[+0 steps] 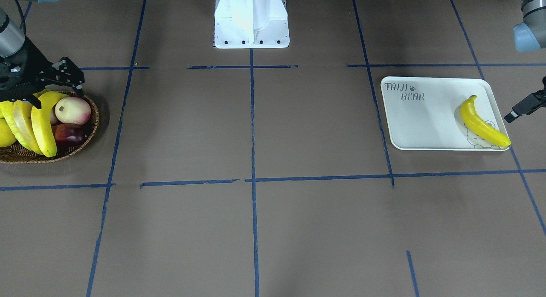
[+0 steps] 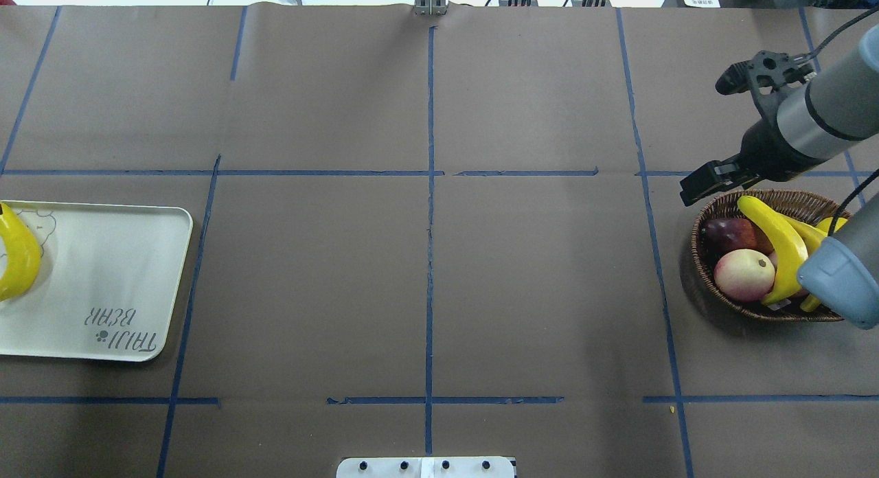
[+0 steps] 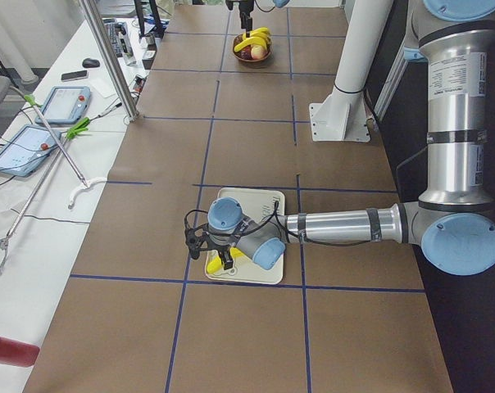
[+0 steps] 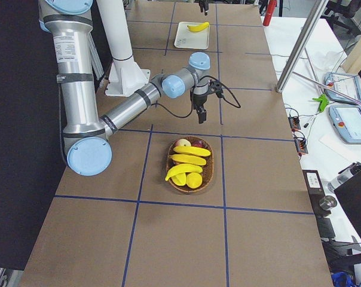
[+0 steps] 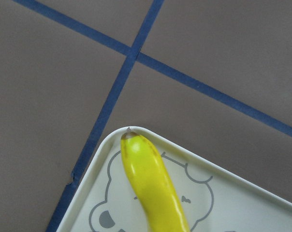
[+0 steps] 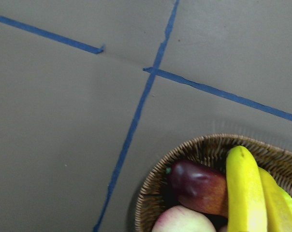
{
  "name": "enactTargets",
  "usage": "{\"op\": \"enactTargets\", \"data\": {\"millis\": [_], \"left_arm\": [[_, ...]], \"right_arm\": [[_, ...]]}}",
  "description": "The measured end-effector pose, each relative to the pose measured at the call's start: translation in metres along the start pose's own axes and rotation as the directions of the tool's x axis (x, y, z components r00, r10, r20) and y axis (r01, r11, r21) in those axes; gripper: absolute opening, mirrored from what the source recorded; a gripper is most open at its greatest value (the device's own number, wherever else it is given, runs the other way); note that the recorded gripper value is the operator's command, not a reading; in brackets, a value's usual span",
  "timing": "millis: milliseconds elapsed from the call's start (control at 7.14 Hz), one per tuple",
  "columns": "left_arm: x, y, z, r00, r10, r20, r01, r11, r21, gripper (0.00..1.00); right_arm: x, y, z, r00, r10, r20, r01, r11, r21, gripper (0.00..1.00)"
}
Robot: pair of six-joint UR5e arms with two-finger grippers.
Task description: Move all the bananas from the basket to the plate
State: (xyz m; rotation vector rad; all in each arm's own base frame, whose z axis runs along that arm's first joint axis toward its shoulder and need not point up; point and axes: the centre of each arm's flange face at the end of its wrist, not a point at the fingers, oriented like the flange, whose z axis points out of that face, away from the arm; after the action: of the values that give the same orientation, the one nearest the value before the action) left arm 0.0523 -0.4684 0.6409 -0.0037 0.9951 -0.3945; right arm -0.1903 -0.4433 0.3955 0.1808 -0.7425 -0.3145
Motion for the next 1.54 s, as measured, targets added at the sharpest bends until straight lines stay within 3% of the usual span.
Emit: {"op": "enactTargets", "data": {"millis": [420, 700, 1120, 1540], "left_arm": [[0.014, 0.0, -0.016, 0.999, 0.035, -0.034, -0.035, 0.999, 0.014, 1.0], [0.015, 0.0, -0.016, 0.999, 0.036, -0.037, -0.036, 0.999, 0.014, 1.0], [0.017, 0.001, -0.017, 0.999, 0.036, -0.039, -0.035, 0.999, 0.012, 1.0], [0.017, 0.001, -0.017, 0.999, 0.036, -0.039, -0.035, 0.999, 0.012, 1.0]], "right_arm": [[0.087, 0.077, 0.018, 0.987, -0.15, -0.05, 0.148, 0.988, -0.05, 0.98], [0.131, 0.126, 0.042, 0.983, -0.175, -0.058, 0.174, 0.984, -0.025, 0.97], [0.166, 0.147, 0.076, 0.981, -0.178, -0.075, 0.177, 0.984, -0.019, 0.92], [0.169, 0.148, 0.095, 0.978, -0.192, -0.08, 0.188, 0.981, -0.05, 0.9]]}}
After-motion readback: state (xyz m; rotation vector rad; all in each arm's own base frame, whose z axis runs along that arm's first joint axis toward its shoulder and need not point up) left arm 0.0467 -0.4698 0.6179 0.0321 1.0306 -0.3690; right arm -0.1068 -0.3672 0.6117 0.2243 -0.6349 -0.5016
